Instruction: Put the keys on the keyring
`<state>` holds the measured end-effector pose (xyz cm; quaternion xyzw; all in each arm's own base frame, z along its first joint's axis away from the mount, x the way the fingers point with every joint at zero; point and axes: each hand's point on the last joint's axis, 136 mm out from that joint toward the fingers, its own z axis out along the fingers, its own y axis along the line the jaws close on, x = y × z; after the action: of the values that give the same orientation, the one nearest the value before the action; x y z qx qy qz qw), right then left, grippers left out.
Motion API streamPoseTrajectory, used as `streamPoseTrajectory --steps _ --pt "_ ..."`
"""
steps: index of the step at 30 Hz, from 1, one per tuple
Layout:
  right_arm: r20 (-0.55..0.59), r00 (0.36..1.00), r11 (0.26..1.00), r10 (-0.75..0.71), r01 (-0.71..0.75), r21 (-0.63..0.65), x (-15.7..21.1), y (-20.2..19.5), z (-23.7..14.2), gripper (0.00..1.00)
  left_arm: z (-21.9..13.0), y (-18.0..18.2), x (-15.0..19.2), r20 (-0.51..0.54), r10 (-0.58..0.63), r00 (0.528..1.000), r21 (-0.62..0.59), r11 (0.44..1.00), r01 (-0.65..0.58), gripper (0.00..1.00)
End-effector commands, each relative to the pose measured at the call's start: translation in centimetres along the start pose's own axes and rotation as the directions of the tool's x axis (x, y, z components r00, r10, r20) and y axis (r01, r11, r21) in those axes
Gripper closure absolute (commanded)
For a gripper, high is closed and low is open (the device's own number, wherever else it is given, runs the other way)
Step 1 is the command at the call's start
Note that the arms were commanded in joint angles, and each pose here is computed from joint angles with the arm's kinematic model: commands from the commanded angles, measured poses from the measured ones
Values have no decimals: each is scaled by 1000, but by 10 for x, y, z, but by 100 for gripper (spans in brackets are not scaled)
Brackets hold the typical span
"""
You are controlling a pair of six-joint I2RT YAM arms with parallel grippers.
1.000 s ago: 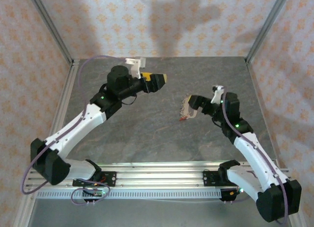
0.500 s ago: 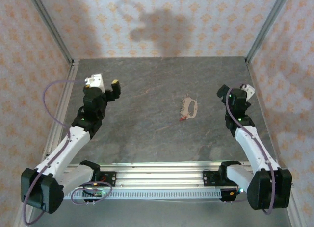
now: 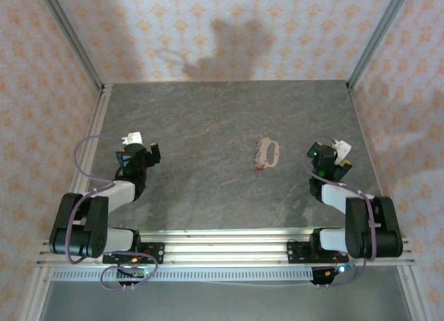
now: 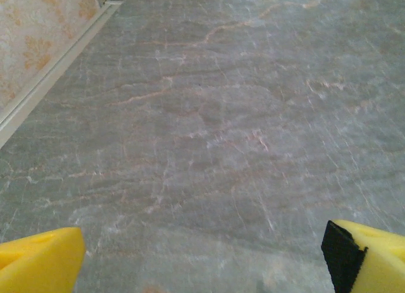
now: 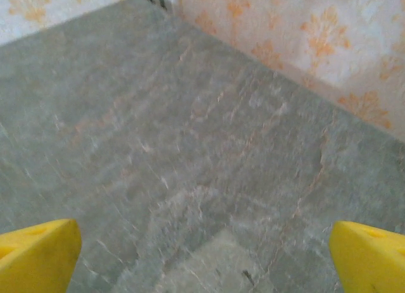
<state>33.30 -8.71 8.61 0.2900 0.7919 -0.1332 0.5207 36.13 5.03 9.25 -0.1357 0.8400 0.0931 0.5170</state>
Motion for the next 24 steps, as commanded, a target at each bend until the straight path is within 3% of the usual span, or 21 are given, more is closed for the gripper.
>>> streamPoseTrajectory --steps 1,4,5,6,8,9,11,13,24 --pt "122 992 995 33 -21 -96 -29 21 5 0 10 -4 -25 93 -53 994 63 997 48 2" --pt "64 996 966 -69 82 -245 -14 55 11 3 19 -26 -22 36 17 999 145 989 -22 4" --pt "108 992 955 -61 89 -282 -13 63 14 4 21 -32 -20 31 43 999 156 987 -48 5" --pt "118 991 954 -57 89 -287 -11 63 15 3 22 -34 -18 24 60 998 144 988 -63 4" --pt "34 994 955 -105 110 -276 -7 66 18 3 23 -35 -18 18 71 997 136 988 -73 2" --pt "78 993 952 -86 105 -288 -10 68 19 1 24 -35 -18 18 71 997 135 988 -72 0" --pt "24 993 955 -113 115 -273 -4 65 18 1 24 -35 -19 17 71 997 134 988 -73 0" --pt "68 993 952 -98 114 -285 -7 67 17 1 24 -36 -18 14 76 997 134 988 -77 0" --pt "30 986 935 -166 167 -313 -3 80 18 1 24 -36 -18 17 82 996 125 989 -84 0"
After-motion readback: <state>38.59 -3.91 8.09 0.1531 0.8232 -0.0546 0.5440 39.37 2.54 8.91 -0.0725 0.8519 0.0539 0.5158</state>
